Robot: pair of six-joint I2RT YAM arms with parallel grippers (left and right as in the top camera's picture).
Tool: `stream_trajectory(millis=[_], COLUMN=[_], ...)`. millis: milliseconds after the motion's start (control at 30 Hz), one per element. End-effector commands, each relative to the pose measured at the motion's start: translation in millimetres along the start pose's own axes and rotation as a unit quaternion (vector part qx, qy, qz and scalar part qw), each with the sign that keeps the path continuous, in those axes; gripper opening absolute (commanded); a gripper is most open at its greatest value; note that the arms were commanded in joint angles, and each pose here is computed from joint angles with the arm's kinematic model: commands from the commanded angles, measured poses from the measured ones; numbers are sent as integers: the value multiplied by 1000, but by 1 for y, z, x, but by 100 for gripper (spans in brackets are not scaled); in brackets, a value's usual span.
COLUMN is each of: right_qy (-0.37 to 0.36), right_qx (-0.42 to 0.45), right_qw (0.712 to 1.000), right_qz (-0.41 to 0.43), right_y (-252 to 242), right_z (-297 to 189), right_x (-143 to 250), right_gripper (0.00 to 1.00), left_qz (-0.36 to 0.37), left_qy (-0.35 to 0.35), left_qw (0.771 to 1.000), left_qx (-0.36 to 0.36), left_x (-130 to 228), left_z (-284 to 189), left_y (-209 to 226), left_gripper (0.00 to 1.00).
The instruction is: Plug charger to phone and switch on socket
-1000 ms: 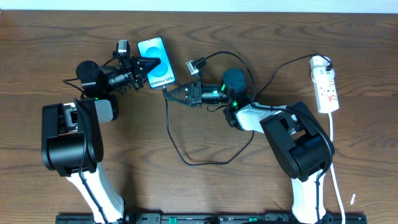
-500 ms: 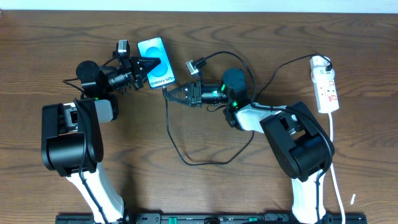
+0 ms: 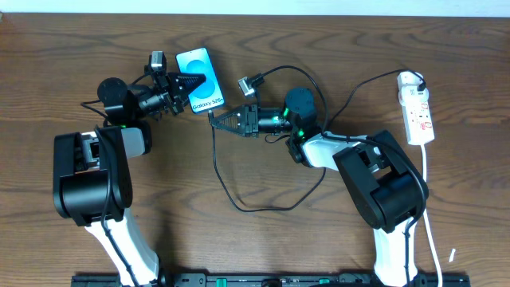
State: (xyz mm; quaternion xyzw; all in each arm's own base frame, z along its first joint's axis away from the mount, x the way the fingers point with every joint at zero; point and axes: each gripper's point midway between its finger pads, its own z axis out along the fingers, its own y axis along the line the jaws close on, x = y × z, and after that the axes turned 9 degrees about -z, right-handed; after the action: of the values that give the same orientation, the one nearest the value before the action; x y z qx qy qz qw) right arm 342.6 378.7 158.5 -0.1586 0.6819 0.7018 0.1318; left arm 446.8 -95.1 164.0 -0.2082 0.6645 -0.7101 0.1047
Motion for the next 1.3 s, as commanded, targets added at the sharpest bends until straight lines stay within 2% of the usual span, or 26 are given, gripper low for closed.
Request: stream_trajectory(millis=[0, 500, 800, 1267], right_qy=[-13, -17, -10, -12], right_qx=[4, -4, 11, 3], right_qw=[1000, 999, 1000, 1000], right_qz=[-13, -33, -3, -17], right_y=[-3, 3, -7, -2], right_z=[-1, -1, -1, -1], right_x=[-6, -8, -4, -6], right_gripper=[1, 1, 1, 1], left_qz=[28, 31, 31, 32], left_qy=[13, 13, 13, 13], left_qw=[1000, 999, 999, 999], left_qx=[6, 6, 6, 6], left_x=[5, 5, 5, 5], left_z=[1, 1, 1, 1], left_y=[-12, -13, -13, -13], left_gripper=[7, 7, 7, 7])
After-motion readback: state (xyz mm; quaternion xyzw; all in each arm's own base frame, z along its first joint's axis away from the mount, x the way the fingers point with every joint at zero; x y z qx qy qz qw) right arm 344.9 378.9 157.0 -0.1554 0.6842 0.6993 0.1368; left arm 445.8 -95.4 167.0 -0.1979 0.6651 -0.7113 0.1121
